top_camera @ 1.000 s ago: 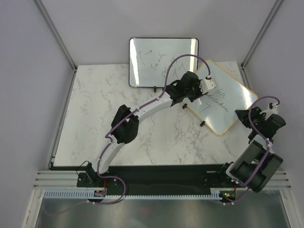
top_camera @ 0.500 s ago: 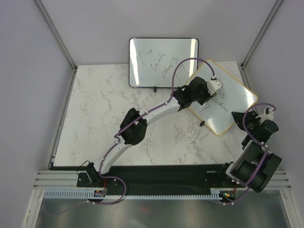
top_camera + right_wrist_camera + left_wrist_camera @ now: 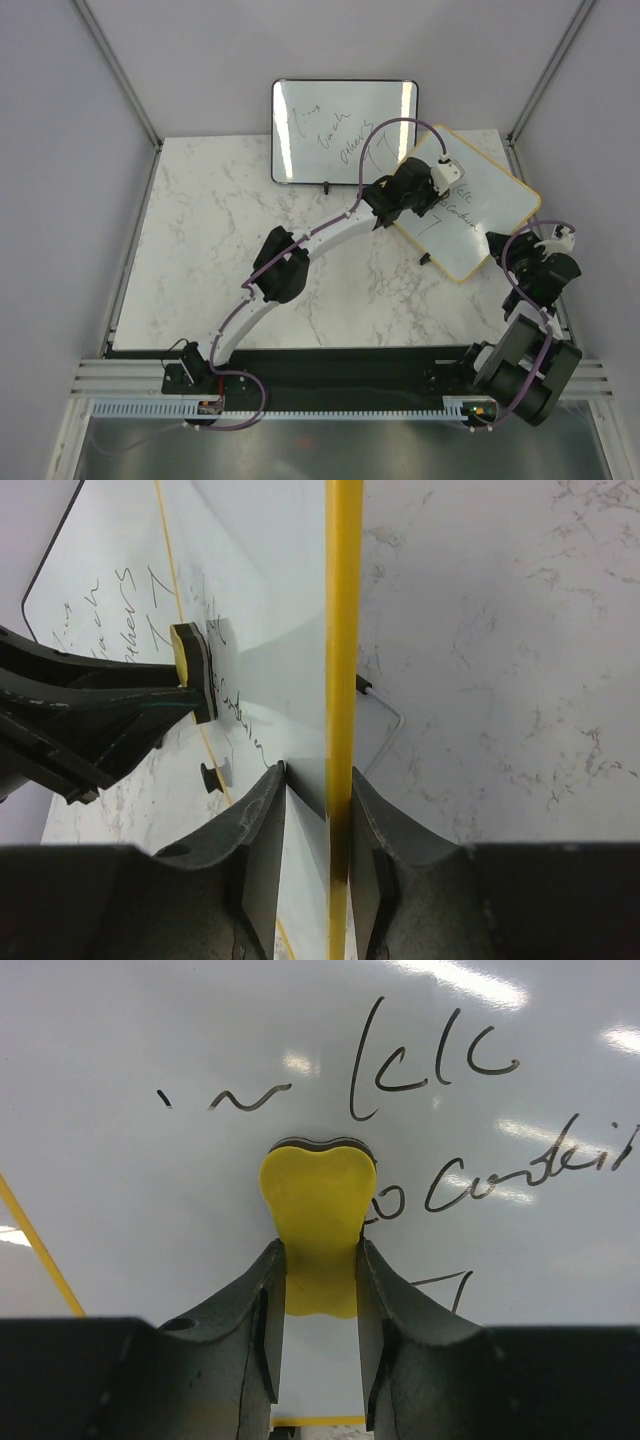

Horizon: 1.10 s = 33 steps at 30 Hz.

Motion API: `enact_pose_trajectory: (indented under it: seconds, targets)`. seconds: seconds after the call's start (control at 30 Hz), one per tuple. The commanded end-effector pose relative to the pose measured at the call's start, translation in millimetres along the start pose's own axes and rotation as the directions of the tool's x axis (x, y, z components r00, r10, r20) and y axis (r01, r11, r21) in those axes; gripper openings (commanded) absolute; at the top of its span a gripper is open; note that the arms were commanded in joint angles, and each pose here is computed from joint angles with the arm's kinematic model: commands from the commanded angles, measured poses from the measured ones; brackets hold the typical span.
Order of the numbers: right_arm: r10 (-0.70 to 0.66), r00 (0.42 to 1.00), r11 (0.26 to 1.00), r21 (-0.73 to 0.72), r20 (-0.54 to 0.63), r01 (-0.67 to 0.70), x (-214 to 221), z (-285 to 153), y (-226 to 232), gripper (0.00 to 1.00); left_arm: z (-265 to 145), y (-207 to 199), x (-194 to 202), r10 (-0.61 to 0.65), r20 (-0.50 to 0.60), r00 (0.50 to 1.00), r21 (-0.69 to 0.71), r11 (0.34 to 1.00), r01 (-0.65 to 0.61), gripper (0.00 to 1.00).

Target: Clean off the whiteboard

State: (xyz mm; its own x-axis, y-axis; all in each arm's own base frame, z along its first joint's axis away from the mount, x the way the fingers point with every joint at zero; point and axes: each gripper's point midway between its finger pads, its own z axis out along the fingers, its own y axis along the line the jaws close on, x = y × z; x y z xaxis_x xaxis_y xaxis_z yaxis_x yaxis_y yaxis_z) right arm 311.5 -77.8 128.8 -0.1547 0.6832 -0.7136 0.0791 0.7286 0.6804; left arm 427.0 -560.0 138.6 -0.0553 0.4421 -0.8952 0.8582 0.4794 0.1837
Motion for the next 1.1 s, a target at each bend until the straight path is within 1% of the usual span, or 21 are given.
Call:
enact_pose_trajectory:
  seconds: [0.0, 0.2, 0.3, 0.33, 0.43, 0.47, 0.53, 0.63, 0.67, 0.77, 0.8, 0.9, 0.93, 0.97, 1.03, 1.07]
  targets:
    - [-0.066, 0.997, 0.998, -0.016, 0.043, 0.066, -9.2, -0.8, 7.5, 0.36, 9.1, 5.1, 6.3, -0.036, 0.006, 0.999, -0.002, 0.999, 0.036, 0.02]
    - [-0.043, 0.999, 0.999, -0.023, 0.031, 0.044, -4.5, -0.2, 7.1, 0.34, 16.9, -8.4, 14.5, -0.046, 0.011, 0.999, 0.058, 0.997, 0.045, 0.02]
    - [-0.017, 1.000, 0.999, -0.040, 0.015, 0.018, 2.5, -0.6, 7.6, 0.30, 14.8, -16.3, 4.2, -0.062, 0.035, 0.997, 0.096, 0.994, 0.058, 0.02]
    - [-0.011, 1.000, 0.999, -0.045, 0.009, 0.011, 5.6, -1.3, 7.7, 0.28, 13.9, -23.6, 2.0, -0.064, 0.040, 0.997, 0.129, 0.990, 0.059, 0.02]
    - [-0.021, 1.000, 0.997, -0.079, 0.014, 0.022, 5.3, -3.2, 14.7, 0.26, 11.2, -36.0, -1.6, -0.068, 0.041, 0.997, 0.172, 0.983, 0.060, 0.02]
    - [-0.026, 1.000, 0.996, -0.084, 0.018, 0.027, 4.6, -4.0, 16.3, 0.23, 10.7, -36.6, -3.0, -0.068, 0.043, 0.997, 0.171, 0.983, 0.059, 0.02]
    - [-0.039, 0.999, 0.995, -0.089, 0.027, 0.042, 3.0, -4.1, 17.3, 0.21, 9.6, -41.1, -6.8, -0.069, 0.049, 0.996, 0.185, 0.981, 0.059, 0.02]
    - [-0.048, 0.999, 0.994, -0.099, 0.019, 0.050, 2.7, -2.0, 17.5, 0.15, 8.9, -49.3, -9.8, -0.065, 0.054, 0.996, 0.209, 0.976, 0.052, 0.02]
    - [-0.046, 0.999, 0.994, -0.103, 0.014, 0.047, 3.4, -1.5, 17.7, 0.09, 8.6, -50.3, -10.3, -0.057, 0.056, 0.997, 0.212, 0.976, 0.044, 0.02]
    - [-0.047, 0.999, 0.993, -0.107, 0.006, 0.048, 3.8, 0.1, 16.9, 0.01, 10.7, -61.7, -7.9, -0.042, 0.057, 0.998, 0.227, 0.973, 0.028, 0.02]
    - [-0.053, 0.999, 0.992, -0.111, 0.012, 0.054, 2.7, 0.1, 17.7, 0.00, 11.5, -67.5, -6.6, -0.039, 0.055, 0.998, 0.234, 0.972, 0.025, 0.02]
    - [-0.064, 0.998, 0.992, -0.109, 0.024, 0.066, 1.0, -0.8, 18.4, 0.00, 11.3, -102.6, -9.6, -0.037, 0.059, 0.998, 0.290, 0.957, 0.019, 0.02]
    - [-0.071, 0.997, 0.991, -0.109, 0.030, 0.074, -0.5, -1.5, 19.4, 0.00, 8.3, -124.7, -16.4, -0.038, 0.069, 0.997, 0.326, 0.945, 0.013, 0.02]
    - [-0.077, 0.996, 0.991, -0.104, 0.035, 0.081, -1.6, -1.7, 19.1, 0.00, 7.6, -135.3, -17.6, -0.039, 0.070, 0.997, 0.341, 0.940, 0.013, 0.02]
    - [-0.083, 0.996, 0.991, -0.099, 0.042, 0.087, -2.9, -2.5, 19.3, 0.00, 3.8, -154.7, -25.9, -0.053, 0.078, 0.996, 0.370, 0.929, 0.020, 0.02]
    - [-0.086, 0.995, 0.991, -0.098, 0.044, 0.090, -3.4, -2.8, 19.6, 0.00, 2.2, -157.1, -33.1, -0.084, 0.083, 0.993, 0.373, 0.927, 0.048, 0.02]
